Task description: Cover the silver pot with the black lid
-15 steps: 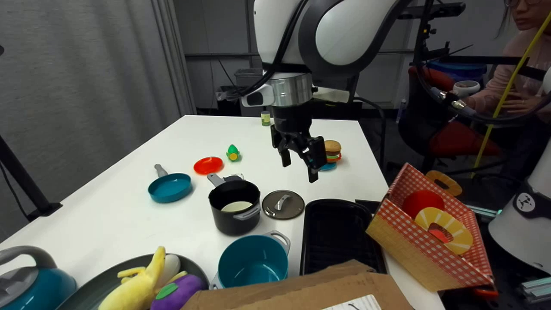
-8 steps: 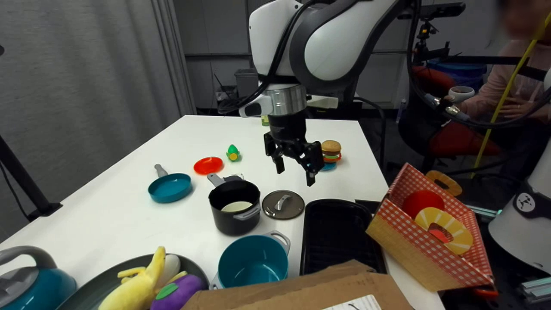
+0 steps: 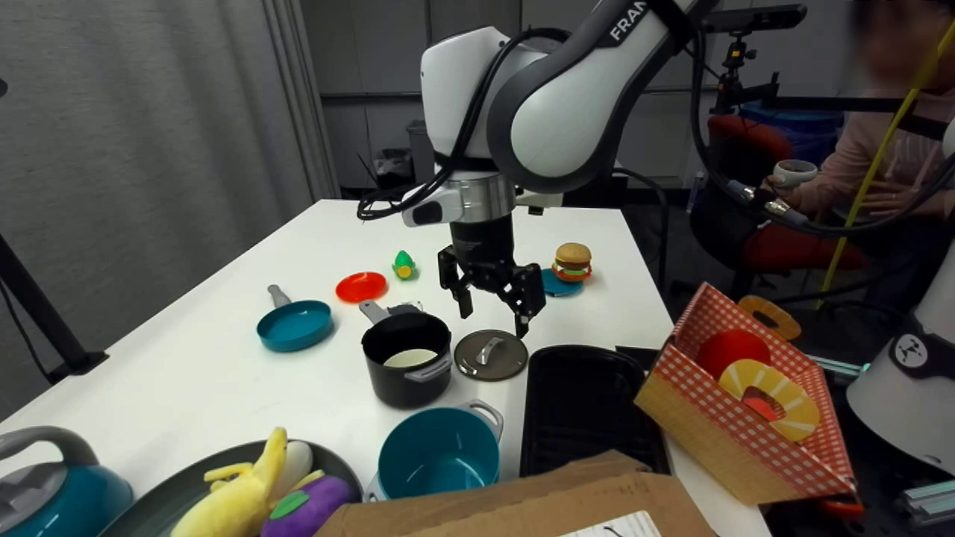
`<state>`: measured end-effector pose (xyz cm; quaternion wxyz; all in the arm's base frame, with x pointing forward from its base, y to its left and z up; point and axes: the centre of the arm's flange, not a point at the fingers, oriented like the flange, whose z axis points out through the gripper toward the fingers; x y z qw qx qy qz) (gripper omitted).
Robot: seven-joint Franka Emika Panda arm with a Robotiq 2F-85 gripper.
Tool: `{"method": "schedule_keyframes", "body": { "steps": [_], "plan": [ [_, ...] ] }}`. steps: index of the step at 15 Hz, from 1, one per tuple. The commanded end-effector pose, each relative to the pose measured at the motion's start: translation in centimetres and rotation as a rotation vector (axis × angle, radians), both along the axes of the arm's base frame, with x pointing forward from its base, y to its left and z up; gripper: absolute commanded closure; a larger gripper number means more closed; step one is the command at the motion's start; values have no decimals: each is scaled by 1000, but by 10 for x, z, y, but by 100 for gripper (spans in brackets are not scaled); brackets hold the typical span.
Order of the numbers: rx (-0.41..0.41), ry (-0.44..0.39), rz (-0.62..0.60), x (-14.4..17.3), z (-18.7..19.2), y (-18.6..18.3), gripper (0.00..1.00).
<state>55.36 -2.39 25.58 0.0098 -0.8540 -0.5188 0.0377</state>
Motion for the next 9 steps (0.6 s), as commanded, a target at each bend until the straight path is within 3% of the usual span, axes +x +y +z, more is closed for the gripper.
{"method": "schedule_keyframes", "body": {
  "steps": [1,9],
  "plan": [
    [-4,-28,58,13,-12,-3,7],
    [-8,-66,98,12,-30,-11,0]
  ]
}}
